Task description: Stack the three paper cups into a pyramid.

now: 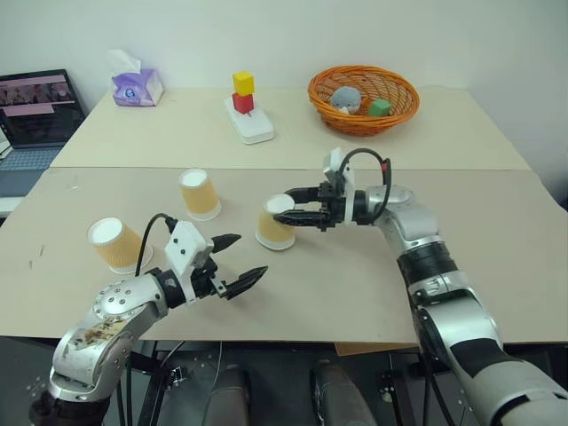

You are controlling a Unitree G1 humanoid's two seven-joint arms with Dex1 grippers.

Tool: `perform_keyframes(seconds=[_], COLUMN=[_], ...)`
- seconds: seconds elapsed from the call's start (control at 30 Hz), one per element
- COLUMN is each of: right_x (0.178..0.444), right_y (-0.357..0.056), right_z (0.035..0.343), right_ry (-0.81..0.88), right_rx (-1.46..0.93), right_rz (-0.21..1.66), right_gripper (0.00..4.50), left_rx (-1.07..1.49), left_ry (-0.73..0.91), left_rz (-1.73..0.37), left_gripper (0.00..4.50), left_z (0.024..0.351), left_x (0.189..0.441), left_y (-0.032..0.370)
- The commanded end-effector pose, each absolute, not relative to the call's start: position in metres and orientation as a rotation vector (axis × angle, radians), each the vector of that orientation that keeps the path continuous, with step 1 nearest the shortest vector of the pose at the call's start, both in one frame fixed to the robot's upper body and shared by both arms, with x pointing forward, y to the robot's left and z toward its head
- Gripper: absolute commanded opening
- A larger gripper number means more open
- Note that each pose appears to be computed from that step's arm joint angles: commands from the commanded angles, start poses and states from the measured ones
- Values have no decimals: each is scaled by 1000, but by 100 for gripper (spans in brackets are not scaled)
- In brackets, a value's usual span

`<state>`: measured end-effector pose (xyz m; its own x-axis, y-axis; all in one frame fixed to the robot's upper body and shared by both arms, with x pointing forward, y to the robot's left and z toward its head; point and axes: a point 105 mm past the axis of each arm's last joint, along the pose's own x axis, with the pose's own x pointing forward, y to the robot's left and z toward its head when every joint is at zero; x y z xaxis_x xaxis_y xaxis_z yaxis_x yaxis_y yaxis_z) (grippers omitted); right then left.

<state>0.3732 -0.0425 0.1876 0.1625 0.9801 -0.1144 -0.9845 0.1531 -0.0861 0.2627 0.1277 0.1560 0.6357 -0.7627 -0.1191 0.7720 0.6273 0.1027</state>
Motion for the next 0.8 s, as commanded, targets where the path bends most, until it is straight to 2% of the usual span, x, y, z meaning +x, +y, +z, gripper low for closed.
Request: perform_keyframes(seconds=[0.03,0.4,0.8], right_x=[376,368,365], right_y=[-53,-89,-80], right_z=[205,205,211], right_ry=[-23,-4,-34], right_rx=[-210,-228,-182], right_rz=[1398,1339,1343], right_gripper=[264,264,264], left_rx=[165,163,161], left_ry=[24,24,20], left_rz=[-896,-915,-925], left_gripper=[450,450,450], left_z=[166,165,164], left_x=[259,263,265], left_y=[122,119,117])
